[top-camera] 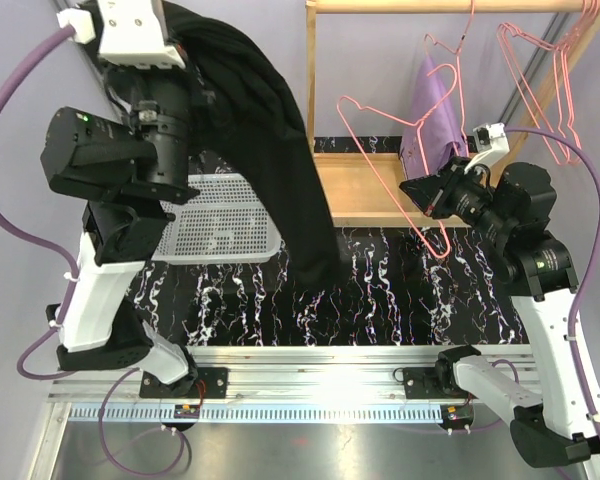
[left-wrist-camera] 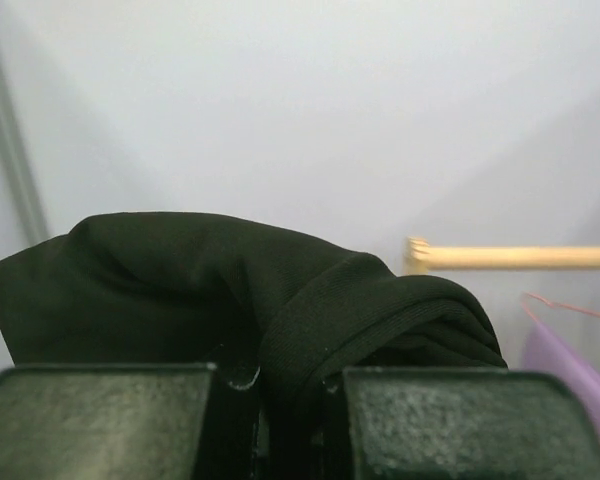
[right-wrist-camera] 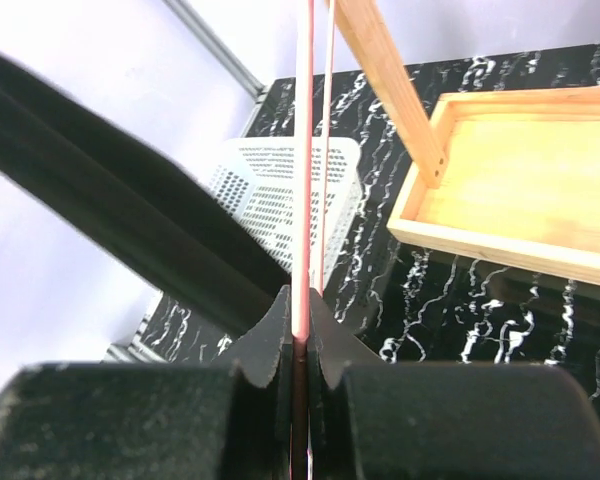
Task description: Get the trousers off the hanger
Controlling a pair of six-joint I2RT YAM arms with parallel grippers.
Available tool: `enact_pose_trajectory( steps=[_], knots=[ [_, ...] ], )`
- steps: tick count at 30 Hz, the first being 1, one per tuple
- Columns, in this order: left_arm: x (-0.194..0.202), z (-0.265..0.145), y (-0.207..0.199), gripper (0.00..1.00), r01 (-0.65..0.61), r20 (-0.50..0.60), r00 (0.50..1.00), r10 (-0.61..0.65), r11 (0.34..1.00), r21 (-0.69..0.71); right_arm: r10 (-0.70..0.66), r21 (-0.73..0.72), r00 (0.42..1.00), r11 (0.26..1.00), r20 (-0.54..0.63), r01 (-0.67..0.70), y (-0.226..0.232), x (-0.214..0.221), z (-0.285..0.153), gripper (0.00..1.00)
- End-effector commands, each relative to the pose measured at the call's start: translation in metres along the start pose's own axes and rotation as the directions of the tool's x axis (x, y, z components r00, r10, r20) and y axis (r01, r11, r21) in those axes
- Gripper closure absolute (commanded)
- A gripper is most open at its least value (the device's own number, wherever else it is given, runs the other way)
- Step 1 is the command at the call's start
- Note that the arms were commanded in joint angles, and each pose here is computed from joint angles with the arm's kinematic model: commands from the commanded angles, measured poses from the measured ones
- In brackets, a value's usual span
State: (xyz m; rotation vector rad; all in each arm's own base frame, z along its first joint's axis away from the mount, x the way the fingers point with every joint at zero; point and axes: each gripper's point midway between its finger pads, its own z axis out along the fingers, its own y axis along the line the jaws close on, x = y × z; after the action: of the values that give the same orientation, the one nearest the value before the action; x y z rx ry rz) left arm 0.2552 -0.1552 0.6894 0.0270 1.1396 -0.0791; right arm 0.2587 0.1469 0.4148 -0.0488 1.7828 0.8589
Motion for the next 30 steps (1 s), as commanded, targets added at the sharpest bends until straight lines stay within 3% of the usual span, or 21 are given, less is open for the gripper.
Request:
enact_pose_trajectory(
  steps=[1, 11, 17, 18, 26, 30],
  knots=[
    [-0.037, 0.004, 0.053, 1.0, 0.016, 0.1, 0.995, 0.001, 0.985, -0.17, -0.051, 0.017, 0.997, 0.999, 0.059, 0.05, 0.003, -0.015, -0.008, 1.0],
    [-0.006, 0.026, 0.092, 1.0, -0.104, 0.026, 0.992, 0.123, 0.923, -0.369, -0.071, 0.044, 0.996, 0.997, 0.058, 0.068, 0.0, -0.014, -0.015, 1.0],
    [0.015, 0.049, 0.129, 1.0, -0.205, -0.02, 0.974, 0.224, 0.848, -0.488, -0.075, 0.049, 0.995, 0.996, 0.058, 0.072, 0.0, -0.013, -0.018, 1.0],
    [0.016, 0.053, 0.131, 1.0, -0.167, 0.006, 0.981, 0.195, 0.858, -0.485, -0.076, 0.052, 0.995, 0.996, 0.06, 0.073, 0.001, -0.015, -0.019, 1.0],
    [0.058, 0.087, 0.18, 1.0, -0.264, -0.078, 0.961, 0.264, 0.805, -0.531, -0.11, 0.073, 0.993, 0.992, 0.04, 0.106, 0.001, -0.015, -0.029, 1.0],
    [0.066, 0.095, 0.199, 1.0, -0.253, -0.073, 0.964, 0.254, 0.805, -0.536, -0.117, 0.084, 0.993, 0.99, 0.017, 0.116, -0.004, -0.008, -0.029, 1.0]
  ],
)
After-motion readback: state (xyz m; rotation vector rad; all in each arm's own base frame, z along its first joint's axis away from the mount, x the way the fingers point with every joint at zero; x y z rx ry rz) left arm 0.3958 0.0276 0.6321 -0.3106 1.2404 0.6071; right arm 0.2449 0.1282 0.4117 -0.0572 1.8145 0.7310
